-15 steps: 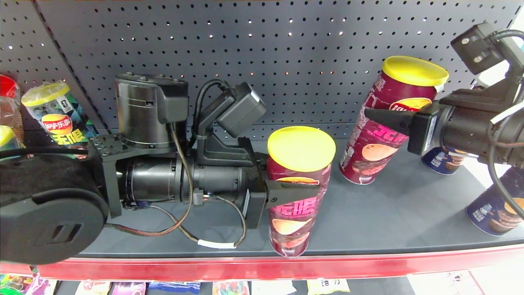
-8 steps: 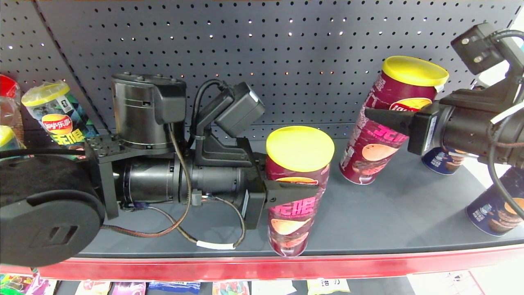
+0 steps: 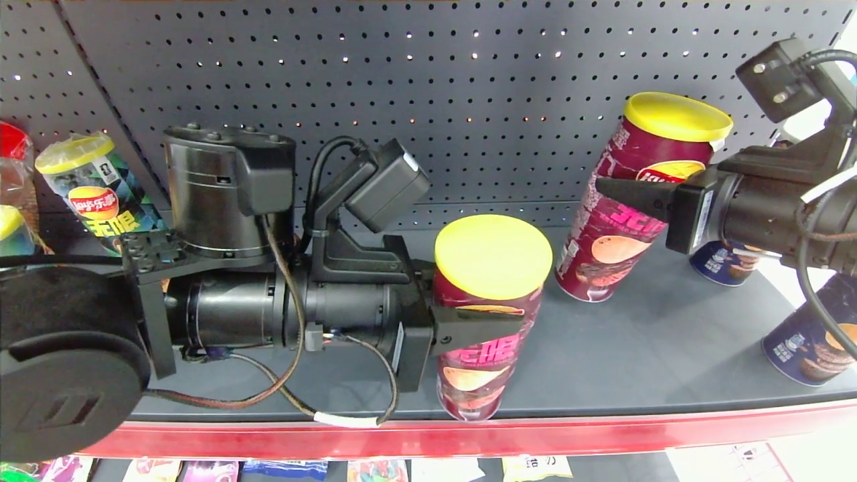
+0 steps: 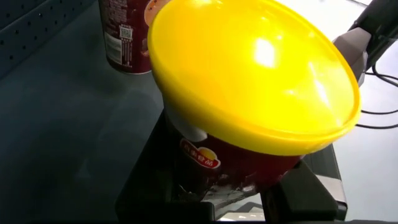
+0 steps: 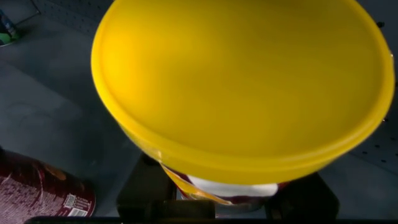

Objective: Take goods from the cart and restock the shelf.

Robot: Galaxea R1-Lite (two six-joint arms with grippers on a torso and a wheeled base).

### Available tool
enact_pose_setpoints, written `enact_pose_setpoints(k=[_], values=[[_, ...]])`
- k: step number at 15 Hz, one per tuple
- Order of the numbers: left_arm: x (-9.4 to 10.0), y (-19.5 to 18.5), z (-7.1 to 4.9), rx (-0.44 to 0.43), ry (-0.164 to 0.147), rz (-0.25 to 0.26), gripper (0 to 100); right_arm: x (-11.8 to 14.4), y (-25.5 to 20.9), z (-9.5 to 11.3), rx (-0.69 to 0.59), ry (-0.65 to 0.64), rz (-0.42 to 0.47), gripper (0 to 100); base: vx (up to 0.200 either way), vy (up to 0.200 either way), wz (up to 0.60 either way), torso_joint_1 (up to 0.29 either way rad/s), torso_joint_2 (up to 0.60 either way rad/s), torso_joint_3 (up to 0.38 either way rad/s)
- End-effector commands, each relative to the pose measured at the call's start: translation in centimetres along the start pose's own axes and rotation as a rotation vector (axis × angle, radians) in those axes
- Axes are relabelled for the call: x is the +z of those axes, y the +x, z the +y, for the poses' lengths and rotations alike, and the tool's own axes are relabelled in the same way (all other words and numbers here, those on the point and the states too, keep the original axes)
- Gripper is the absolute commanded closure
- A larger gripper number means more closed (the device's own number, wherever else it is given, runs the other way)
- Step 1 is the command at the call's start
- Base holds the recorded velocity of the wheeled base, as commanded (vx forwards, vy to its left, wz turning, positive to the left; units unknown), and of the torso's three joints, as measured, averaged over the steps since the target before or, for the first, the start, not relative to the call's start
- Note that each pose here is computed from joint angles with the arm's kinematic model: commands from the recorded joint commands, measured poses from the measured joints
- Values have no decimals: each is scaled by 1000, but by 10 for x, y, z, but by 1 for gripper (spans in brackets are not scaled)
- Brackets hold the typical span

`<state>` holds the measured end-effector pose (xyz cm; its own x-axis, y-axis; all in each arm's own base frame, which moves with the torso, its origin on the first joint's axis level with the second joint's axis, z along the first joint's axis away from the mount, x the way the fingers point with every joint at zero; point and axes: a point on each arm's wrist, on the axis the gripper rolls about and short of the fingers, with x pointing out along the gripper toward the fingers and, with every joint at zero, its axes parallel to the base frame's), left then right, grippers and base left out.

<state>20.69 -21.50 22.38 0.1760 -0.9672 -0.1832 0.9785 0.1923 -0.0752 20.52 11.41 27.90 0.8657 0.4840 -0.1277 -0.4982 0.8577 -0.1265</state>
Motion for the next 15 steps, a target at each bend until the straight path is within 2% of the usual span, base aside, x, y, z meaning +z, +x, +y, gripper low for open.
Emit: enact_pose_setpoints(k=[1, 11, 12, 15], values=[[-2, -2, -4, -7, -5, 6, 100, 0, 0, 0, 1, -1, -1, 100, 0, 0, 0, 0, 0, 0], [-5, -2, 2, 21, -17, 15, 100, 0, 0, 0, 1, -1, -1, 100, 0, 0, 0, 0, 0, 0], [-6, -2, 2, 21, -17, 17, 0, 0, 0, 0, 1, -1, -1, 100, 0, 0, 0, 0, 0, 0], [-5, -3, 1, 21, -16, 14, 0, 0, 0, 1, 2, -1, -1, 100, 0, 0, 0, 0, 0, 0]])
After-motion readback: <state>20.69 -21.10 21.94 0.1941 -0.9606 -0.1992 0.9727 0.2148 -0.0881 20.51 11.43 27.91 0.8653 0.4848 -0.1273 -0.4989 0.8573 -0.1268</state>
